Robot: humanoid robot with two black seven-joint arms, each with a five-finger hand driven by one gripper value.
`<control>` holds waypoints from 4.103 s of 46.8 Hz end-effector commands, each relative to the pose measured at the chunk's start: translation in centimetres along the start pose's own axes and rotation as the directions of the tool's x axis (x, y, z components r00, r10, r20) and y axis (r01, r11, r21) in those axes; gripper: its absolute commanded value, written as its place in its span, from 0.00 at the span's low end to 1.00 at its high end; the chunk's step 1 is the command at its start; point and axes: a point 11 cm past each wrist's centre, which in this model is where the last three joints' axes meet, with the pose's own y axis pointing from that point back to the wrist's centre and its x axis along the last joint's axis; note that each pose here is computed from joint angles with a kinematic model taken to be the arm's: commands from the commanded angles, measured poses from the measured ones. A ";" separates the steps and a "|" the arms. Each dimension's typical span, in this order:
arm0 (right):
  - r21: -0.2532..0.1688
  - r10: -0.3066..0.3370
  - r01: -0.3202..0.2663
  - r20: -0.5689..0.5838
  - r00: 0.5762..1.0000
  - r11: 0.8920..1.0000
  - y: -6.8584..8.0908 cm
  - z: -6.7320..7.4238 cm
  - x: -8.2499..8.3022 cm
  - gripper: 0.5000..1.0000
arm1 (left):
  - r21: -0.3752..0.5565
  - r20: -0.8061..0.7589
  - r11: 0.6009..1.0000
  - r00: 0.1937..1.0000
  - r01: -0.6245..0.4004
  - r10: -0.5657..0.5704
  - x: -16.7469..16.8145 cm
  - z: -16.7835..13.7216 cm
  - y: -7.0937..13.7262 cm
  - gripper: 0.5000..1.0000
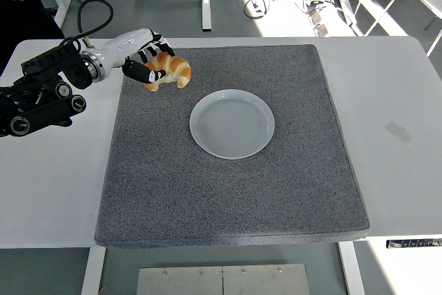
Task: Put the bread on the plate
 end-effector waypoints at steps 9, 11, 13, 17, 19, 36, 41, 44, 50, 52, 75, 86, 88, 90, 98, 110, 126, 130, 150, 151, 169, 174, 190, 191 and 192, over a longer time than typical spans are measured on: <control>0.000 0.000 0.000 0.000 1.000 1.000 0.0 0.0 0.0 1.00 | -0.071 0.044 0.997 0.999 0.027 -0.024 -1.5 2.9 -1.0 0.00; 0.000 0.000 0.000 0.000 1.000 1.000 0.0 0.0 0.0 1.00 | -0.079 0.049 0.997 0.999 0.028 -0.024 -1.6 3.1 -1.1 0.00; 0.001 0.000 0.000 0.000 1.000 1.000 0.0 0.0 0.0 1.00 | -0.083 0.057 0.996 0.998 0.028 -0.024 -1.5 3.3 -1.1 0.00; 0.000 0.000 0.000 0.000 1.000 1.000 0.0 0.0 0.0 1.00 | -0.087 0.067 0.996 0.997 0.032 -0.026 -1.7 3.4 -1.2 0.00; 0.001 0.000 0.000 0.000 1.000 1.000 0.0 0.0 0.0 1.00 | -0.092 0.073 0.995 0.997 0.035 -0.028 -1.8 3.6 -1.2 0.00; 0.001 0.000 0.000 0.000 1.000 1.000 0.0 0.0 0.0 1.00 | -0.163 0.117 0.983 0.991 0.078 -0.060 -4.4 6.9 -2.1 0.00; 0.000 0.000 0.000 0.000 1.000 1.000 0.0 0.0 0.0 1.00 | -0.164 0.119 0.983 0.991 0.087 -0.068 -5.2 7.1 -2.1 0.00; 0.000 0.000 0.000 0.000 1.000 1.000 0.0 0.0 0.0 1.00 | -0.167 0.124 0.982 0.990 0.091 -0.071 -5.5 7.3 -2.2 0.00; 0.001 0.000 0.000 0.000 1.000 1.000 0.0 0.0 0.0 1.00 | -0.170 0.125 0.980 0.989 0.104 -0.083 -6.5 7.5 -2.4 0.00; 0.000 0.000 0.000 0.000 1.000 1.000 0.0 0.0 0.0 1.00 | -0.175 0.127 0.979 0.988 0.108 -0.086 -6.7 7.8 -2.5 0.00; 0.000 0.000 0.000 0.000 1.000 1.000 0.0 0.0 0.0 1.00 | -0.133 0.122 0.983 0.986 0.126 -0.110 -9.0 6.9 -3.2 0.00; 0.000 0.000 0.000 0.000 1.000 1.000 0.0 0.0 0.0 1.00 | -0.140 0.117 0.980 0.985 0.139 -0.124 -9.8 7.3 -3.2 0.00; 0.000 0.000 0.000 0.000 1.000 1.000 0.0 0.0 0.0 1.00 | -0.139 0.120 0.980 0.985 0.143 -0.126 -10.0 7.3 -3.2 0.00; 0.000 0.000 0.000 0.000 1.000 1.000 0.0 0.0 0.0 1.00 | -0.137 0.126 0.979 0.983 0.148 -0.131 -10.1 7.2 -3.2 0.00; 0.000 0.000 0.000 0.000 1.000 1.000 0.0 0.0 0.0 1.00 | -0.136 0.127 0.979 0.983 0.151 -0.134 -10.3 7.1 -3.1 0.00; 0.001 0.000 0.000 0.000 1.000 1.000 0.0 0.0 0.0 1.00 | -0.133 0.108 0.980 0.985 0.147 -0.133 -10.0 7.0 -3.1 0.44; 0.000 0.000 0.000 0.000 1.000 1.000 0.0 0.0 0.0 1.00 | -0.134 0.103 0.980 0.986 0.145 -0.132 -9.9 7.0 -3.1 0.64; 0.000 0.000 0.000 0.000 1.000 1.000 0.0 0.0 0.0 1.00 | -0.136 0.102 0.980 0.986 0.144 -0.131 -9.9 7.0 -3.0 0.64; 0.000 0.000 0.000 0.000 1.000 1.000 0.0 0.0 0.0 1.00 | -0.125 -0.150 0.992 0.989 -0.014 -0.005 -4.1 7.1 -3.5 0.67; 0.000 0.000 0.000 0.000 1.000 1.000 0.0 0.0 0.0 1.00 | -0.124 -0.161 0.992 0.987 -0.023 0.003 -3.8 7.0 -3.5 0.67; 0.001 0.000 0.000 0.000 1.000 1.000 0.0 0.0 0.0 1.00 | -0.038 -0.499 0.946 0.827 -0.322 0.261 -1.0 3.4 -2.0 0.67; 0.000 0.000 0.000 0.000 1.000 1.000 0.0 0.0 0.0 1.00 | 0.062 -0.619 0.922 0.710 -0.383 0.337 0.2 2.1 -1.8 0.67; 0.000 0.000 0.000 0.000 1.000 1.000 0.0 0.0 0.0 1.00 | 0.205 -0.796 0.874 0.445 -0.440 0.410 0.5 -0.4 -1.5 0.61; 0.000 0.000 0.000 0.000 1.000 1.000 0.0 0.0 0.0 1.00 | 0.206 -0.804 0.873 0.432 -0.443 0.409 0.2 -0.3 -1.6 0.60; 0.001 0.000 0.000 0.000 1.000 1.000 0.0 0.0 0.0 1.00 | 0.204 -0.812 0.870 0.419 -0.448 0.407 0.0 -0.2 -1.6 0.60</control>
